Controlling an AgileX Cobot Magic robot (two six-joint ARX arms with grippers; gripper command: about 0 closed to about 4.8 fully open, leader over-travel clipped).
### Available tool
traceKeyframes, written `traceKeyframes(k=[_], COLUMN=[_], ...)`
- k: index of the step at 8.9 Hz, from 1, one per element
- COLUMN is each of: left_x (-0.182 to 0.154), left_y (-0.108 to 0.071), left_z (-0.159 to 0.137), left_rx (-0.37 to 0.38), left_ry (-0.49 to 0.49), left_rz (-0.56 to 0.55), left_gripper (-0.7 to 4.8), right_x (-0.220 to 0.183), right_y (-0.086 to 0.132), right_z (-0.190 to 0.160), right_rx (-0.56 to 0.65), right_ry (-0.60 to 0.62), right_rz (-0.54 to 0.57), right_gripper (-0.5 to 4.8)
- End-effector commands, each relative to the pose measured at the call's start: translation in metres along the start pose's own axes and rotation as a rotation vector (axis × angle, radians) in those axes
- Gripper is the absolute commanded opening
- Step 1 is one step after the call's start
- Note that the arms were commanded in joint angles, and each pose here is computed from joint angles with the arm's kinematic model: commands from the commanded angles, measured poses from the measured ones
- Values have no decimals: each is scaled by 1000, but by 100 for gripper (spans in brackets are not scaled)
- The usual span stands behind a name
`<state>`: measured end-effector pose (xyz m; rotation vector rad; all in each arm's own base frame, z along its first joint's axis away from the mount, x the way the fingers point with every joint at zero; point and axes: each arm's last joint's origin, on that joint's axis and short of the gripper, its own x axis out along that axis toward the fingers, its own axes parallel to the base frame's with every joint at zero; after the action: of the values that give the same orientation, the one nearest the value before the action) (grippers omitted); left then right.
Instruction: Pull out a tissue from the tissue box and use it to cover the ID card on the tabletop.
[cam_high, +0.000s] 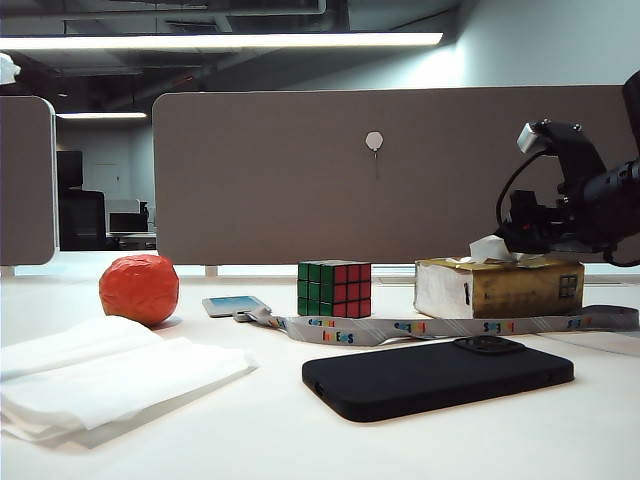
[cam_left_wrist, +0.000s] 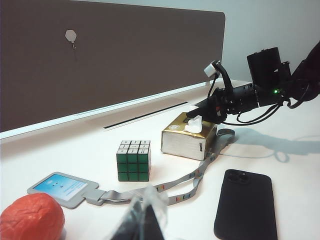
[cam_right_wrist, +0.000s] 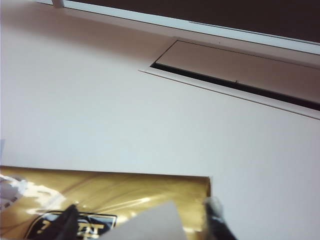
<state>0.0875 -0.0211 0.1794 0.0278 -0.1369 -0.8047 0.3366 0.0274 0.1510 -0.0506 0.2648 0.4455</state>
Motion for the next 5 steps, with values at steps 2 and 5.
traceKeyframes(k=[2, 5], left_x=[0, 0], left_y=[0, 0], left_z=[1, 1], left_rx=[3, 3], left_ry=[-3, -3], left_rz=[2, 2], left_gripper=[-6, -6], right_x=[0, 0], right_y=[1, 2], right_z=[1, 5], right_rx=[29, 16], right_ry=[0, -32], right_rz=[27, 64], right_gripper=[-6, -6])
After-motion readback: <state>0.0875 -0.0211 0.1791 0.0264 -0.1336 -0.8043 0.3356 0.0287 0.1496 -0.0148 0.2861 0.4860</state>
